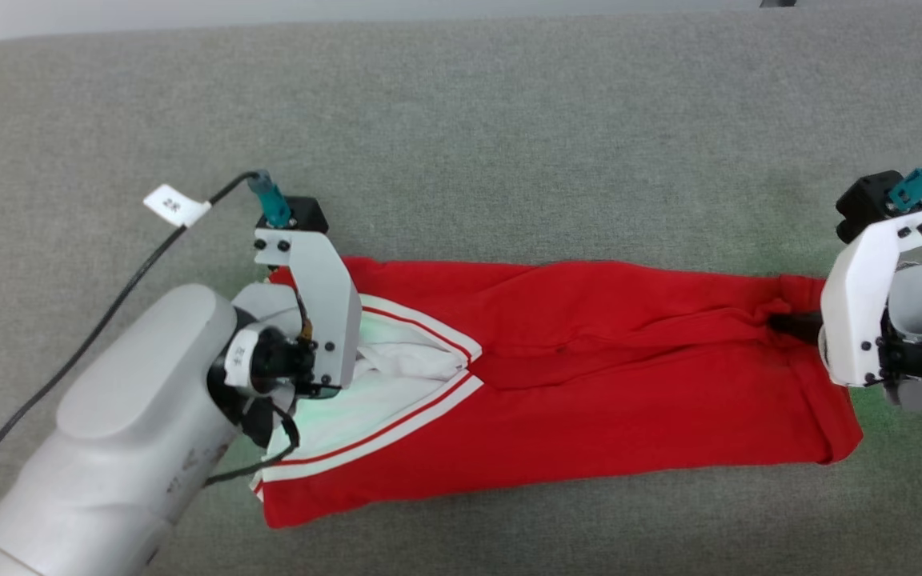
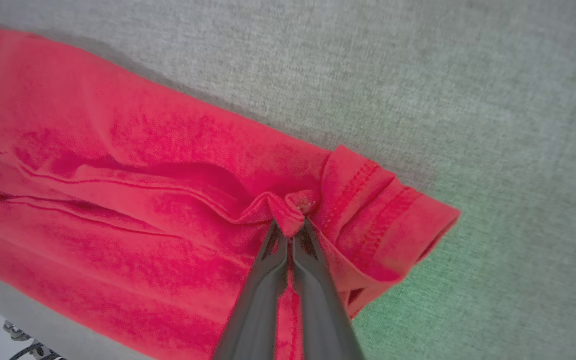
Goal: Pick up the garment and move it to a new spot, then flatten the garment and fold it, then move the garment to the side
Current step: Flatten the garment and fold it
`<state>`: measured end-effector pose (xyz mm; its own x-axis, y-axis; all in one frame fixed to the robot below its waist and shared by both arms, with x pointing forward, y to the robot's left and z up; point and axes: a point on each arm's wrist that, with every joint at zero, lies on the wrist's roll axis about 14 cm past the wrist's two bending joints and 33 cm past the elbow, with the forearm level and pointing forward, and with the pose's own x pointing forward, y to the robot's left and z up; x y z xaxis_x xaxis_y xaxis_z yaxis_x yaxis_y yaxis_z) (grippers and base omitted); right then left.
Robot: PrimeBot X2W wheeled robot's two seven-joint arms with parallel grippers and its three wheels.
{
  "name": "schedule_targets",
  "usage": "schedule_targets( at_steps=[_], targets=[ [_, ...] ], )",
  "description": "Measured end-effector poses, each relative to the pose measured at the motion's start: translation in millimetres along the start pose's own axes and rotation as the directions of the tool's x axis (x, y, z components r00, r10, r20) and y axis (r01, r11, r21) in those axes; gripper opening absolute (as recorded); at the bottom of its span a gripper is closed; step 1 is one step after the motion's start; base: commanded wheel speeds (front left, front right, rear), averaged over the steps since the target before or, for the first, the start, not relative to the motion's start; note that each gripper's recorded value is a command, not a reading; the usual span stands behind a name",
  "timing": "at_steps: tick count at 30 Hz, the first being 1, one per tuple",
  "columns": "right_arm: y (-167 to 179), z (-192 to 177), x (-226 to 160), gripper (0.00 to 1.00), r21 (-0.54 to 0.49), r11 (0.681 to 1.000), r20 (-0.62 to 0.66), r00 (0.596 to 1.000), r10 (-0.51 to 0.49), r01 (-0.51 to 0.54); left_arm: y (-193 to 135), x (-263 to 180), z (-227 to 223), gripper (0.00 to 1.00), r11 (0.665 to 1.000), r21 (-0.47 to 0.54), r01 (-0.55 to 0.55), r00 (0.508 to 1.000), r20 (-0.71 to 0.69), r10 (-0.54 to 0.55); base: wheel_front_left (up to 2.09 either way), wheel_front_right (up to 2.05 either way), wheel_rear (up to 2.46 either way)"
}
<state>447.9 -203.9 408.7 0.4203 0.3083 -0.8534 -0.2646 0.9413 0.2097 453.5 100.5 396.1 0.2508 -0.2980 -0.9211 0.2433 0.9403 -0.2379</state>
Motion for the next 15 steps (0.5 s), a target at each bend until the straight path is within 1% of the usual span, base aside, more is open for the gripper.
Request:
schedule_targets(
  at_steps=[3,4,6,7,8,9,10,12,13,15],
  targets=[
    [0,-4,5,0.00,0.018,1.000,-0.029,1.000,0.000,0.001,-2,5,3,0.16,1.000,0.005,0.006,1.000,-0.007,-0.006,0.00,0.00,0.00],
    [0,-3,6,0.00,0.016,1.000,-0.033,0.999,-0.004,0.005,-2,6,3,0.25,1.000,0.007,0.008,1.000,-0.010,-0.008,0.00,0.00,0.00],
    [-1,-4,9,0.00,0.029,1.000,-0.041,0.999,-0.005,0.006,-1,6,5,0.46,1.000,0.009,0.007,1.000,-0.007,-0.007,0.00,0.00,0.00],
    [0,-5,10,0.00,0.033,0.999,-0.044,0.999,-0.004,0.006,-1,7,6,0.49,1.000,0.007,0.006,1.000,-0.004,-0.006,0.00,0.00,0.00],
    [-1,-5,11,0.00,0.038,0.999,-0.046,0.999,-0.007,0.009,-1,7,5,0.67,1.000,0.002,0.006,1.000,-0.004,-0.006,0.00,0.00,0.00],
    [-1,-6,12,0.00,0.042,0.999,-0.051,0.999,-0.009,0.011,-1,8,5,0.95,1.000,-0.001,0.005,1.000,-0.003,-0.005,0.00,0.00,0.00],
    [-1,-5,13,0.05,0.041,0.999,-0.054,0.998,-0.012,0.014,0,7,6,1.00,1.000,0.001,0.004,1.000,0.001,-0.004,0.00,0.00,0.00],
    [-1,-7,14,0.09,0.048,0.999,-0.061,0.998,-0.017,0.020,1,6,7,1.00,1.000,-0.003,0.000,1.000,0.008,0.000,0.00,0.00,0.00],
    [-1,-7,14,0.08,0.052,0.998,-0.062,0.998,-0.018,0.021,0,4,8,1.00,1.000,0.001,0.003,1.000,0.014,-0.003,0.00,0.00,0.00],
    [-1,-7,14,0.11,0.053,0.998,-0.064,0.998,-0.023,0.026,-2,-1,11,1.00,1.000,0.010,0.001,1.000,0.026,-0.001,0.00,0.00,0.00]
  ],
)
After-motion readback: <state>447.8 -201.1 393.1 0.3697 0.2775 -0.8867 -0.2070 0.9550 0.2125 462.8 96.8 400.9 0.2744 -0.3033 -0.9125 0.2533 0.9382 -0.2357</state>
